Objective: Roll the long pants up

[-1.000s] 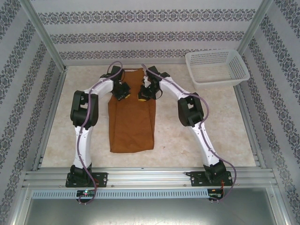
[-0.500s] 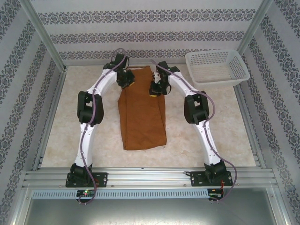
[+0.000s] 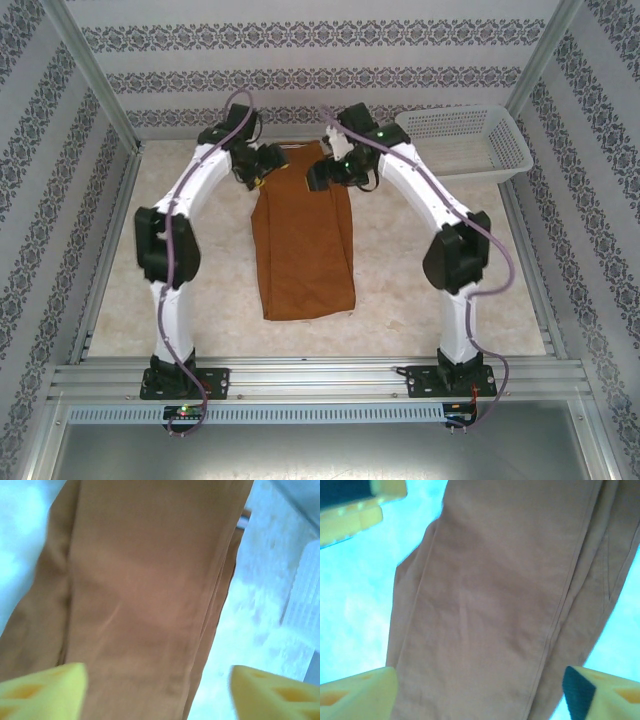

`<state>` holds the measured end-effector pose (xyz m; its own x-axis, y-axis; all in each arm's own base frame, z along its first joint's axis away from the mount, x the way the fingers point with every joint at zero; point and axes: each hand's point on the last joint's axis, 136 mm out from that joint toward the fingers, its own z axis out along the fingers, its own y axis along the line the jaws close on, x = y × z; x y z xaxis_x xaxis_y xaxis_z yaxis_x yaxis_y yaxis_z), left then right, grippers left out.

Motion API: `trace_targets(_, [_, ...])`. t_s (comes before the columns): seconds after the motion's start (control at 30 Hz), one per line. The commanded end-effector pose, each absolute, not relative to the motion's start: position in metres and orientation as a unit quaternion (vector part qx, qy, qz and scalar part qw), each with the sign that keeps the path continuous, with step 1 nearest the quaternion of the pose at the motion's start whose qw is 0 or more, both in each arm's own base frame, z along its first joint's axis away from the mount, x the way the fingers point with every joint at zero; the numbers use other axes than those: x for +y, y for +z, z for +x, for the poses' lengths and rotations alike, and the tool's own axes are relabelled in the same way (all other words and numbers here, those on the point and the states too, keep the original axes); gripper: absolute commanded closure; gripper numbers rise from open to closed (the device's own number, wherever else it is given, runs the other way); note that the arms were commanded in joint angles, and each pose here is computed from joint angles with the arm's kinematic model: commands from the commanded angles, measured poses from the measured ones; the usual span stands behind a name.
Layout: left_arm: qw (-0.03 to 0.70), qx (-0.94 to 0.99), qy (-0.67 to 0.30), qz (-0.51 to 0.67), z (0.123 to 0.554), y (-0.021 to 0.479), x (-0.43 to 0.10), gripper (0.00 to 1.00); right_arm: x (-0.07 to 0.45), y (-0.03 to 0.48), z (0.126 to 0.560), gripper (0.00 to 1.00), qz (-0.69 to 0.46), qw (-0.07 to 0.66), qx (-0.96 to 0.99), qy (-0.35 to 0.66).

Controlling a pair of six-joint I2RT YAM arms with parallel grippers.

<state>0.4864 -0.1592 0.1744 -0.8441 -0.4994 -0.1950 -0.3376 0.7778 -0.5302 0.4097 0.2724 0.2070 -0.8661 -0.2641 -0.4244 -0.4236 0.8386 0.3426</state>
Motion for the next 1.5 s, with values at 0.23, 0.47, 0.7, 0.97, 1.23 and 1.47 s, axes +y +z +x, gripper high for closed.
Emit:
trace_targets(0.23, [0.186, 0.926, -0.256, -0.204, 0.348, 0.162, -0.154, 0.0, 0.258, 0.144, 0.268, 0.03, -0.386, 0.232, 0.892, -0.045])
trace_targets(0.47, [0.211, 0.924, -0.206, -0.243, 0.277, 0.142, -0.132, 0.0, 0.234, 0.115, 0.235, 0.07, -0.43, 0.25, 0.861, -0.109])
trace_targets(0.7, [0.22, 0.892, -0.227, -0.323, 0.243, 0.119, -0.112, 0.13, 0.228, 0.107, 0.216, 0.07, -0.453, 0.253, 0.846, -0.123])
trace_targets(0.97, [0.216, 0.889, -0.209, -0.347, 0.234, 0.117, -0.102, 0.0, 0.234, 0.084, 0.193, 0.08, -0.487, 0.237, 0.829, -0.138])
trace_targets(1.23, [0.22, 0.879, -0.22, -0.361, 0.235, 0.115, -0.102, 0.0, 0.235, 0.057, 0.186, 0.08, -0.516, 0.22, 0.811, -0.168])
trace_targets(1.47, [0.213, 0.883, -0.221, -0.356, 0.243, 0.117, -0.108, 0.0, 0.247, 0.04, 0.198, 0.14, -0.541, 0.211, 0.791, -0.194])
